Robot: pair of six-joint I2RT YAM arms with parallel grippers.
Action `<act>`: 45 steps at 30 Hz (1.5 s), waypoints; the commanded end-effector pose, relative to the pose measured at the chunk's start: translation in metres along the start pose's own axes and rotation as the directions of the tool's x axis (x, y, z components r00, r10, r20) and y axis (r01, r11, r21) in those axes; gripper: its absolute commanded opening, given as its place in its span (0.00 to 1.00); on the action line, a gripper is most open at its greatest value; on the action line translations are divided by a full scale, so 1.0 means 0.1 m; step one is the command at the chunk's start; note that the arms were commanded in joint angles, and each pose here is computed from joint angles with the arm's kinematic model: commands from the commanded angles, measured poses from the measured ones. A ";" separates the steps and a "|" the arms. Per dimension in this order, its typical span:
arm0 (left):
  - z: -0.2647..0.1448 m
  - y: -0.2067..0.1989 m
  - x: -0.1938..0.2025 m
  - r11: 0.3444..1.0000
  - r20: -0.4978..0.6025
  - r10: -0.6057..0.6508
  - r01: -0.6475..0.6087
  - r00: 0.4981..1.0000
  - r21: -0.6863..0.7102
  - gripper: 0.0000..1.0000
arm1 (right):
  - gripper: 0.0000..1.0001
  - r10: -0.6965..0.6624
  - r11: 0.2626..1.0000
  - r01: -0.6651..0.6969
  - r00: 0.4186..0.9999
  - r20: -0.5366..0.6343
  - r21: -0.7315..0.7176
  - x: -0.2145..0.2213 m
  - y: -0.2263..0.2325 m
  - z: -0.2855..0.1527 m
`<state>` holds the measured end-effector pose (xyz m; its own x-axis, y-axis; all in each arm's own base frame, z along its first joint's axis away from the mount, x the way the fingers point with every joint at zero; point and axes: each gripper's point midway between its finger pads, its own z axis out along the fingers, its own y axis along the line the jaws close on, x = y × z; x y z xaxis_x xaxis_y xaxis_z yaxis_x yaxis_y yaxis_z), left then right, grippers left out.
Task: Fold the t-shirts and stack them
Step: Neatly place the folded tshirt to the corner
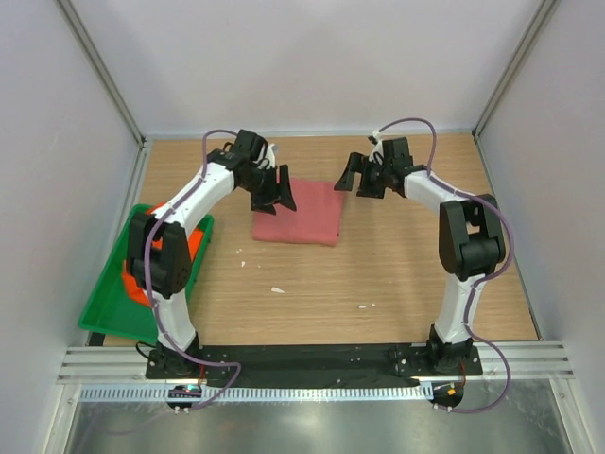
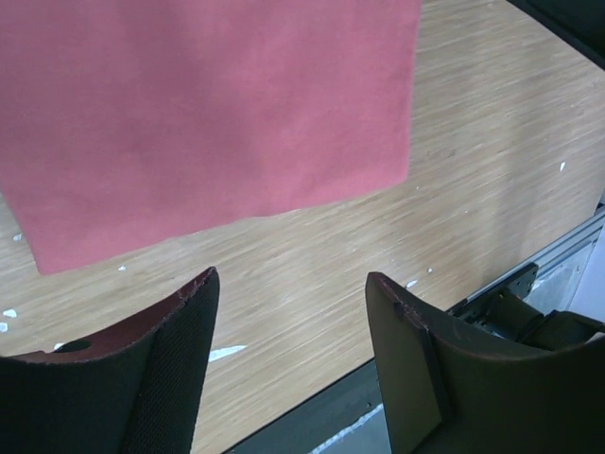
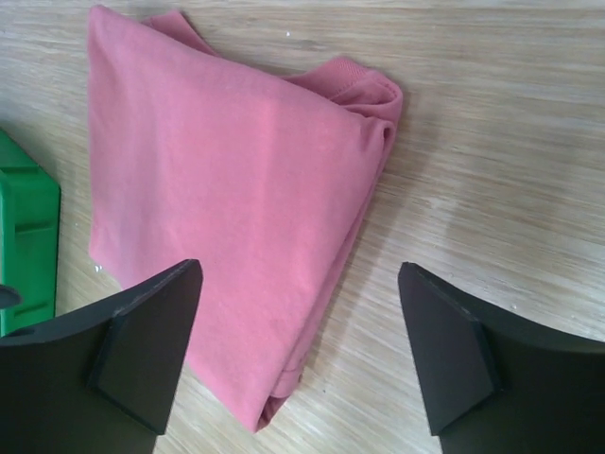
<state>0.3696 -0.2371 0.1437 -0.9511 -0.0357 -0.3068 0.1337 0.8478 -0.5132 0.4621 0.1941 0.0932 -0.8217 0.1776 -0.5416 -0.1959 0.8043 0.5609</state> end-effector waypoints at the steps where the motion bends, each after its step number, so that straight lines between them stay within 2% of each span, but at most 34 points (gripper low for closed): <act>1: -0.30 -0.10 -0.12 1.000 0.093 -0.004 0.003 0.996 0.010 0.64 | 0.88 0.007 0.999 -0.004 0.997 0.072 -0.045 -0.08 0.06 0.01; 2: -0.32 -0.11 -0.09 1.000 0.098 -0.003 0.002 0.995 0.008 0.64 | 0.83 -0.004 0.999 0.008 0.996 0.084 -0.053 -0.11 0.06 0.04; 4: -0.39 -0.10 0.00 1.000 0.104 -0.008 0.008 0.995 0.000 0.64 | 0.67 -0.004 0.998 0.008 0.998 0.067 -0.064 -0.07 0.02 0.14; 10: -0.48 -0.03 0.27 1.000 0.097 -0.022 0.024 0.995 -0.018 0.63 | 0.66 -0.001 0.996 0.011 0.994 0.107 -0.093 -0.20 0.00 0.32; 17: -0.58 0.07 0.40 0.998 0.109 -0.015 0.021 0.994 -0.057 0.63 | 0.65 0.024 0.994 -0.018 0.998 0.057 -0.108 -0.14 -0.09 0.55; 25: -0.58 0.10 0.43 0.998 0.110 -0.018 0.025 0.994 -0.062 0.63 | 0.58 0.054 0.992 -0.047 0.997 0.055 -0.113 -0.27 -0.06 0.72; 31: -0.56 0.07 0.40 0.998 0.111 -0.019 0.025 0.994 -0.049 0.63 | 0.50 0.087 0.991 -0.091 0.996 -0.035 -0.103 -0.08 -0.03 0.87; 37: -0.57 0.04 0.37 0.999 0.120 -0.017 0.022 0.993 -0.036 0.64 | 0.34 0.074 0.992 -0.083 0.992 -0.107 -0.090 0.12 -0.03 0.95; 40: -0.57 0.06 0.41 0.999 0.118 -0.023 0.028 0.993 -0.039 0.64 | 0.14 0.069 0.991 -0.080 0.992 -0.102 -0.105 0.08 0.00 0.97; 45: -0.67 0.06 0.44 0.998 0.139 -0.041 0.047 0.989 -0.036 0.64 | 0.04 0.104 0.991 -0.109 0.992 -0.065 -0.082 -0.11 0.12 0.80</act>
<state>0.3100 -0.1993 0.1579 -0.9342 -0.1080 -0.3401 0.0684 0.8813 -0.4677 0.5093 0.2449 0.0294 -0.8796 0.2027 -0.4303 -0.1569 0.7303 0.6648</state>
